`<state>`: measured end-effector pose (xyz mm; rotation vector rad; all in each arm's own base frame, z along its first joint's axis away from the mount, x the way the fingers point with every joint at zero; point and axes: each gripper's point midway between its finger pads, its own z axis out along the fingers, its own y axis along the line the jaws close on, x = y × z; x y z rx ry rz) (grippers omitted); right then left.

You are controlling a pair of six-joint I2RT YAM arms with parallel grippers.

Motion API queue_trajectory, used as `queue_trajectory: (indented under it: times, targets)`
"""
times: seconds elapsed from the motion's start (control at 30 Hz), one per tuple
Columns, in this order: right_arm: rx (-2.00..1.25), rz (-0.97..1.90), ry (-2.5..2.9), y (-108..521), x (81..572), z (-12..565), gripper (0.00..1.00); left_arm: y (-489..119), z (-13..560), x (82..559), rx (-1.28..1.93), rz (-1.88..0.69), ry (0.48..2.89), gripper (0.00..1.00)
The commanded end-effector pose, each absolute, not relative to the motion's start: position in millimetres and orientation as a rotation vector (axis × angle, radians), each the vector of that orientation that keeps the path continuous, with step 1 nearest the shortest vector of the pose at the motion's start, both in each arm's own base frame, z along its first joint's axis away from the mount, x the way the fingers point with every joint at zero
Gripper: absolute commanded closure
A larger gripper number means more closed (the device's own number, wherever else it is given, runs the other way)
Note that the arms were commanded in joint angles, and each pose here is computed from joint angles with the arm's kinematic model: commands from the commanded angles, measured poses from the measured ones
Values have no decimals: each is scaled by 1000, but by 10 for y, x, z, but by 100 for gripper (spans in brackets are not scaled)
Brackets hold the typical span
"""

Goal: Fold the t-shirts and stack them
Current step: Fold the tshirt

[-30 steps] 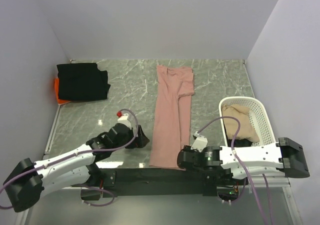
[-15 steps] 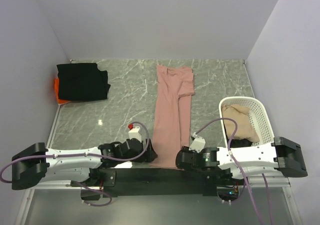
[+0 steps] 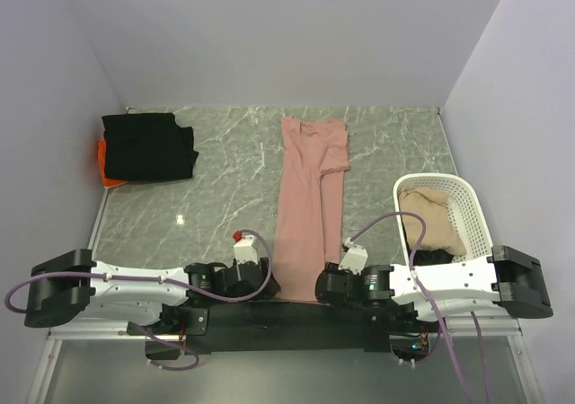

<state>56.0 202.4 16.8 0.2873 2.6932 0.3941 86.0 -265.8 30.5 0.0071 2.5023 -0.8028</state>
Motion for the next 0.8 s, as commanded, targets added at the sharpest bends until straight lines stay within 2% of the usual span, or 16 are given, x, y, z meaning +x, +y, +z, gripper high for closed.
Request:
queue_trajectory:
  times: [0.0,0.17,0.37,0.4,0.47,0.57,0.6,0.63,0.67,0.7,0.77]
  targets:
    - [301,364,2696,1922,547,109,42,-2446,89,726,5,-654,2590,43]
    - [299,364,2696,1922,547,104,42,-2457,75,664,5,-656,2599,51]
    - [287,351,2698,1933,548,101,45,-2489,52,645,24,-629,2608,69]
    - [285,351,2698,1935,549,103,48,-2500,48,636,33,-630,2609,74]
    - [282,347,2700,1934,546,100,52,-2521,54,626,44,-634,2606,78]
    - [274,336,2702,1921,547,96,65,-2548,62,616,60,-645,2602,88]
    - [270,336,2704,1921,541,106,76,-2556,64,608,67,-648,2604,96]
    - [257,334,2704,1922,541,110,81,-2574,79,604,69,-658,2601,99]
    - [248,330,2705,1916,540,117,87,-2587,81,576,82,-668,2606,99]
    - [240,327,2703,1916,546,142,98,-2592,82,557,95,-674,2608,99]
    - [205,328,2709,1928,534,180,100,-2611,80,502,119,-692,2617,100]
